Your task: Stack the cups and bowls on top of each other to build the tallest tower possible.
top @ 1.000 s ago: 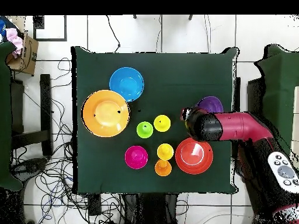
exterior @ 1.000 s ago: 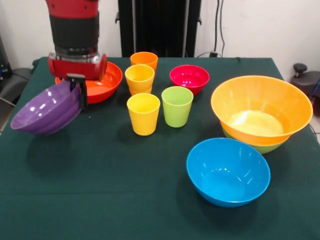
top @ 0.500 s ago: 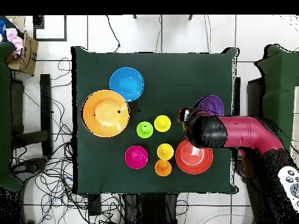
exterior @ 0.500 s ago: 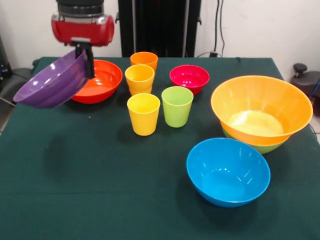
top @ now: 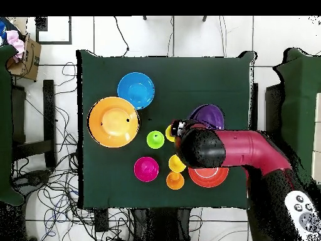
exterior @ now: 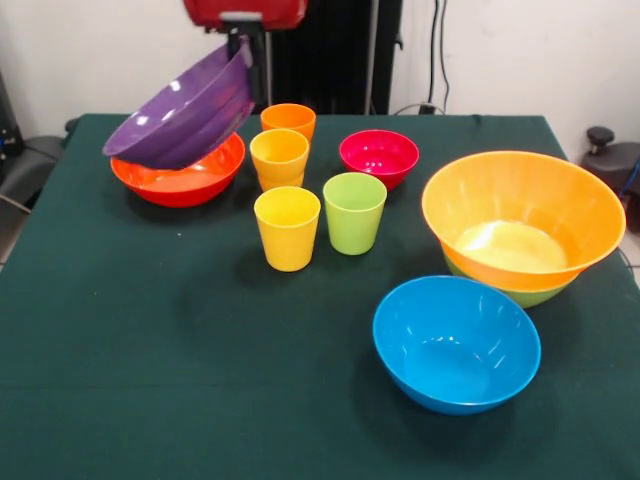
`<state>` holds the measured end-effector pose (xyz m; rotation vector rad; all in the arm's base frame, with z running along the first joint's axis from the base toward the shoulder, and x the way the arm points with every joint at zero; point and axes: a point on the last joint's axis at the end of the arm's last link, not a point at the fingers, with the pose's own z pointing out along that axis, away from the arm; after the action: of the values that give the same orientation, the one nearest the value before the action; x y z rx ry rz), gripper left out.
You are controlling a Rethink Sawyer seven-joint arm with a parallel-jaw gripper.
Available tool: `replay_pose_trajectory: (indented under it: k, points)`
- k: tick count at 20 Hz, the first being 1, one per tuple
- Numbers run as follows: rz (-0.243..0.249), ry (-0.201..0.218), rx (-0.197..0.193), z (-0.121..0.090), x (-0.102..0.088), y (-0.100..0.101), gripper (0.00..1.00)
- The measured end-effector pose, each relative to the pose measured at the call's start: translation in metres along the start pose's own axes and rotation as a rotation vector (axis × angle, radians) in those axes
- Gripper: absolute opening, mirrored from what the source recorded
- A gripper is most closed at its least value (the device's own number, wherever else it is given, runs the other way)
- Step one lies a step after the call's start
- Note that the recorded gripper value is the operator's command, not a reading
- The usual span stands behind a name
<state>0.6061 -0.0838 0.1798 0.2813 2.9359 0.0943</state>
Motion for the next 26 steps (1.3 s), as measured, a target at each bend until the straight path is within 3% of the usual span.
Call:
replay_pose_trajectory:
  k: [10, 14, 21, 26]
  points:
    - [-0.030, 0.022, -0.023, -0.029, 0.024, 0.064, 0.00]
    - [-0.051, 0.016, -0.023, -0.037, 0.027, 0.086, 0.00]
    - [-0.102, -0.005, -0.029, -0.053, 0.036, 0.146, 0.00]
    - [-0.108, -0.012, -0.032, -0.061, 0.044, 0.177, 0.00]
